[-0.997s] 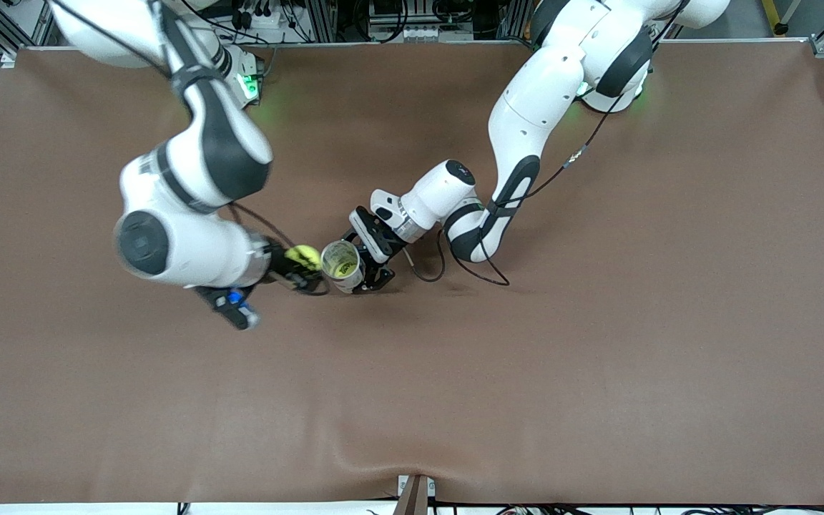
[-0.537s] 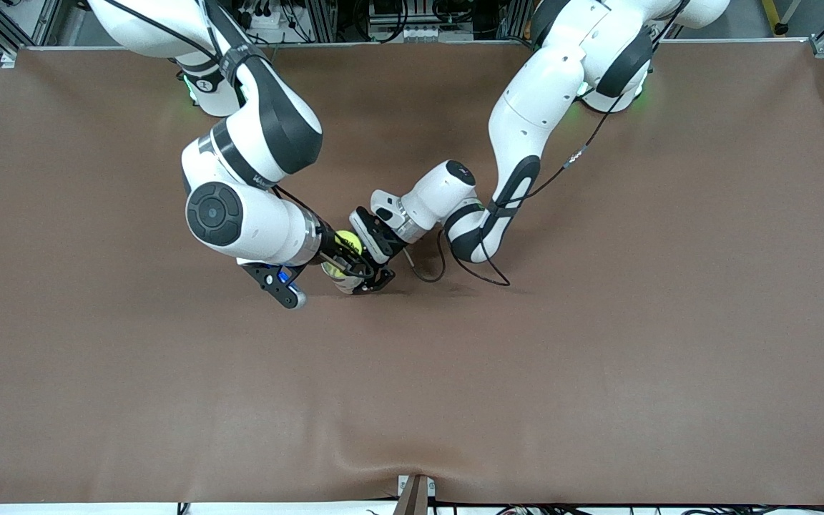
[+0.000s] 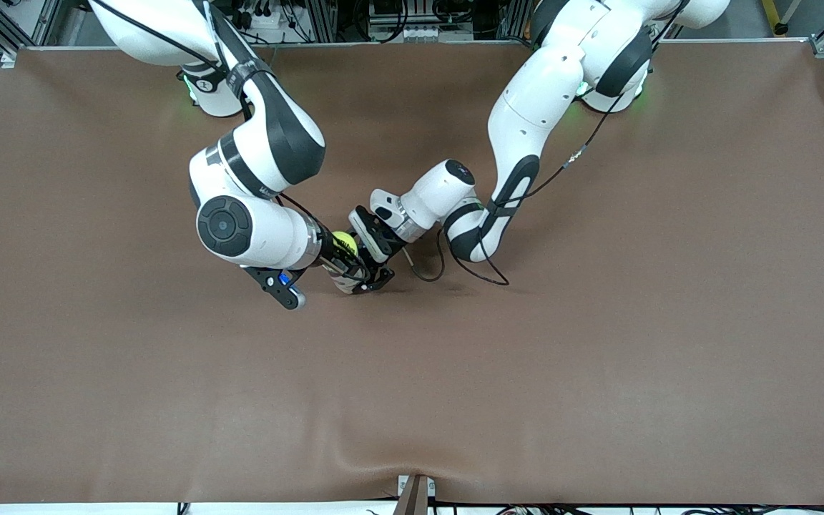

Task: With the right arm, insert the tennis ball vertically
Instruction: 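Carry the Wilson ball over the can, drop it in, withdraw the right gripper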

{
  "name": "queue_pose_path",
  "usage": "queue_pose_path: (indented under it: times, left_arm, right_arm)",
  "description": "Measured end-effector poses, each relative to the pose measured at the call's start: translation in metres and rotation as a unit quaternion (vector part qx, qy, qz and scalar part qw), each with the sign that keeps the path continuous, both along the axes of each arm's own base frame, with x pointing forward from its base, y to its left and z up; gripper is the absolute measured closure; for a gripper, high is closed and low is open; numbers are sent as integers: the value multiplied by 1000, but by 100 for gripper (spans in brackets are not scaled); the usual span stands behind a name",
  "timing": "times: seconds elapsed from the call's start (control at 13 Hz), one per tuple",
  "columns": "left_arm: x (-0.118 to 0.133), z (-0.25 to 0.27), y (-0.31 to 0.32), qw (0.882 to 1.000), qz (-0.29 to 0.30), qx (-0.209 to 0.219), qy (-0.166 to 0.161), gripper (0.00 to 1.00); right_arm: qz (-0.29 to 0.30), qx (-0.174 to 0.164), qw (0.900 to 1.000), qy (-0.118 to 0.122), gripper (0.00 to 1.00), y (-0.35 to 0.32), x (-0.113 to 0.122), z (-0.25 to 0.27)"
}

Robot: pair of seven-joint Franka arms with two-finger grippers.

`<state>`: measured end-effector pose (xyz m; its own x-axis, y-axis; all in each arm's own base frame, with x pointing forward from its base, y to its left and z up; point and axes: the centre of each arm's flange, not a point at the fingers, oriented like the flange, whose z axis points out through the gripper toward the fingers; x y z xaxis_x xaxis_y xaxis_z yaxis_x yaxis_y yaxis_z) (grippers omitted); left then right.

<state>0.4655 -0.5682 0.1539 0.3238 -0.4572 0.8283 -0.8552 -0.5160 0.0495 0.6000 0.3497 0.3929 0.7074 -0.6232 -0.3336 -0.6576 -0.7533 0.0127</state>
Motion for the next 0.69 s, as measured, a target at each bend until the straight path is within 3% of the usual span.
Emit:
queue_pose_path:
  times: [0.08, 0.15, 0.46, 0.69]
  left_arm:
    - [0, 0, 0, 1000, 0, 0, 0, 9]
    - [0, 0, 0, 1000, 0, 0, 0, 9]
    - [0, 0, 0, 1000, 0, 0, 0, 9]
    - [0, 0, 0, 1000, 0, 0, 0, 8]
  right_arm:
    - [-1, 0, 1000, -1, 5, -1, 1, 1]
    - [-2, 1, 1000, -2, 0, -3, 2, 3]
    - [-18, 10, 1000, -21, 0, -29, 18, 45]
    - [-24, 27, 997, -70, 0, -88, 47, 102]
